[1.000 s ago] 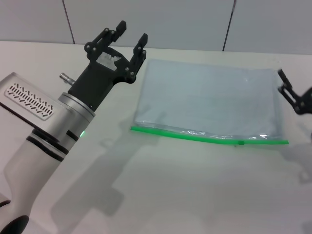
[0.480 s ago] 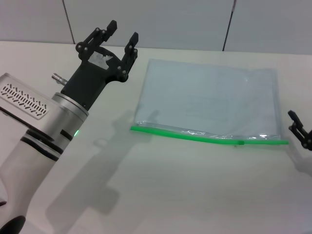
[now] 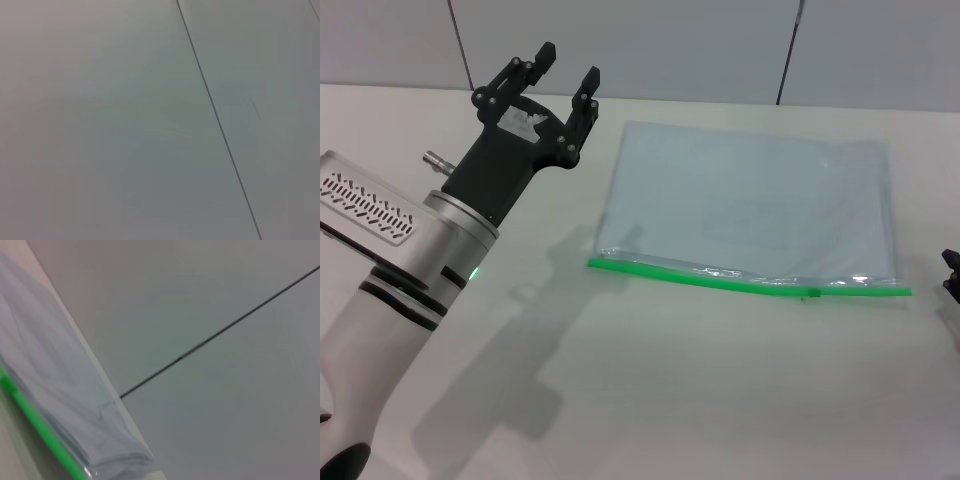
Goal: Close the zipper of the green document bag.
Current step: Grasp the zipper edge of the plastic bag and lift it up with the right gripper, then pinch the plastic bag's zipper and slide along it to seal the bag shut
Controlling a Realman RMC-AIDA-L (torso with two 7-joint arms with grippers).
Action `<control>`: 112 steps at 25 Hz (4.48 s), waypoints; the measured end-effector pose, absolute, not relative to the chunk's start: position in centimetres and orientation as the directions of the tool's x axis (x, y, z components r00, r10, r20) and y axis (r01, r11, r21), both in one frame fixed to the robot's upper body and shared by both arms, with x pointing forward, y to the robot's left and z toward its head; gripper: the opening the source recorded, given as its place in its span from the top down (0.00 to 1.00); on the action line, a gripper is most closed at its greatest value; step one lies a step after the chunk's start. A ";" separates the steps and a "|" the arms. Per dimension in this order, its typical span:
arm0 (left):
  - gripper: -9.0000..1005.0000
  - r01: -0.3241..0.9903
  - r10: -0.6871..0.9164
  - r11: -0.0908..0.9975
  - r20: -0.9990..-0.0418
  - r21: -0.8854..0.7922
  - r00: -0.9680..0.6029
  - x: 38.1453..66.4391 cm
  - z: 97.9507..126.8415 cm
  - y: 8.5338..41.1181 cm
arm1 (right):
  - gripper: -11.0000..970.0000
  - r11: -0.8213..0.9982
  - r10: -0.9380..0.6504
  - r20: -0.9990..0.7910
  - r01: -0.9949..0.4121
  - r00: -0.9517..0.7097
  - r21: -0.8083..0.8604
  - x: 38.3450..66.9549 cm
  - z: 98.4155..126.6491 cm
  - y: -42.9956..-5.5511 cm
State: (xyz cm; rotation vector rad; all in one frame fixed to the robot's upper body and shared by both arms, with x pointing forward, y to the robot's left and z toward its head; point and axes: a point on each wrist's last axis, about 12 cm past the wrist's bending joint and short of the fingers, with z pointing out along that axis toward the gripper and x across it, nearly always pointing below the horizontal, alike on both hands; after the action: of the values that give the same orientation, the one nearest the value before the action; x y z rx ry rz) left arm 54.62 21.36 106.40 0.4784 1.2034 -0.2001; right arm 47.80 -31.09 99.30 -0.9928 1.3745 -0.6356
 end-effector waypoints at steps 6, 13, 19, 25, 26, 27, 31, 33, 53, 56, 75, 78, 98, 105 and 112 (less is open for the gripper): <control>0.50 0.396 0.101 0.884 -0.929 0.248 0.356 54.6 106.4 21.4 | 0.18 0.362 -0.906 -0.385 -0.148 0.178 -0.920 47.3 99.2 -29.9; 0.50 0.393 0.107 0.884 -0.928 0.254 0.358 54.6 106.4 21.5 | 0.20 0.256 -0.935 -0.284 -0.153 0.210 -0.955 47.4 99.0 -28.7; 0.50 0.400 0.091 0.886 -0.932 0.237 0.351 54.7 106.4 21.5 | 0.21 0.232 -0.945 -0.269 -0.199 0.187 -0.952 47.3 98.3 -28.9; 0.50 0.400 0.089 0.886 -0.932 0.236 0.351 54.7 106.4 21.5 | 0.22 0.190 -0.958 -0.229 -0.218 0.173 -0.957 47.1 97.9 -29.1; 0.50 0.400 0.089 0.885 -0.932 0.236 0.351 54.7 106.4 21.5 | 0.22 0.186 -0.959 -0.226 -0.221 0.171 -0.957 47.1 97.9 -29.1; 0.50 0.401 0.089 0.885 -0.932 0.236 0.351 54.7 106.4 21.5 | 0.22 0.180 -0.960 -0.221 -0.223 0.172 -0.958 47.1 97.9 -29.1; 0.50 0.401 0.089 0.885 -0.932 0.236 0.351 54.7 106.4 21.5 | 0.23 0.145 -0.966 -0.189 -0.234 0.176 -0.961 47.2 97.7 -28.9; 0.50 0.401 0.089 0.885 -0.932 0.236 0.351 54.7 106.4 21.5 | 0.23 0.143 -0.965 -0.188 -0.236 0.183 -0.961 47.2 97.7 -28.7; 0.50 0.407 0.084 0.883 -0.931 0.235 0.354 54.8 106.5 21.2 | 0.27 0.024 -0.946 -0.104 -0.252 0.308 -0.967 50.1 98.4 -24.9; 0.50 0.407 0.083 0.883 -0.932 0.234 0.354 54.8 106.5 21.2 | 0.28 0.004 -0.944 -0.086 -0.251 0.318 -0.968 50.5 98.5 -24.6; 0.50 0.414 0.084 0.879 -0.931 0.237 0.355 54.8 106.5 21.1 | 0.74 -0.037 -0.960 -0.045 -0.287 0.277 -0.957 52.1 98.9 -22.4; 0.50 0.425 0.093 0.872 -0.934 0.244 0.345 54.9 106.4 20.9 | 0.83 -0.027 -0.959 -0.055 -0.286 0.277 -0.958 52.2 99.1 -22.0; 0.50 0.686 0.293 0.613 -0.920 0.391 0.261 55.6 104.4 16.1 | 0.94 -0.001 -0.942 -0.089 -0.270 0.322 -0.963 52.2 99.7 -20.2; 0.50 0.735 0.409 0.482 -0.865 0.476 0.291 54.8 103.1 14.8 | 0.94 0.004 -0.940 -0.092 -0.258 0.330 -0.966 52.8 100.2 -19.8; 0.50 0.680 0.519 0.433 -0.780 0.592 0.349 54.8 102.7 13.6 | 0.94 0.011 -0.939 -0.099 -0.259 0.329 -0.966 52.9 100.2 -19.8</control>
State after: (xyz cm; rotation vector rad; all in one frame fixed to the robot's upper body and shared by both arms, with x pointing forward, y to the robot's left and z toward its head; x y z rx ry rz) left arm 54.77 13.61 102.71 1.2118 1.2996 -0.1465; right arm 52.87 -19.79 100.21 -1.4934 1.1481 -0.7758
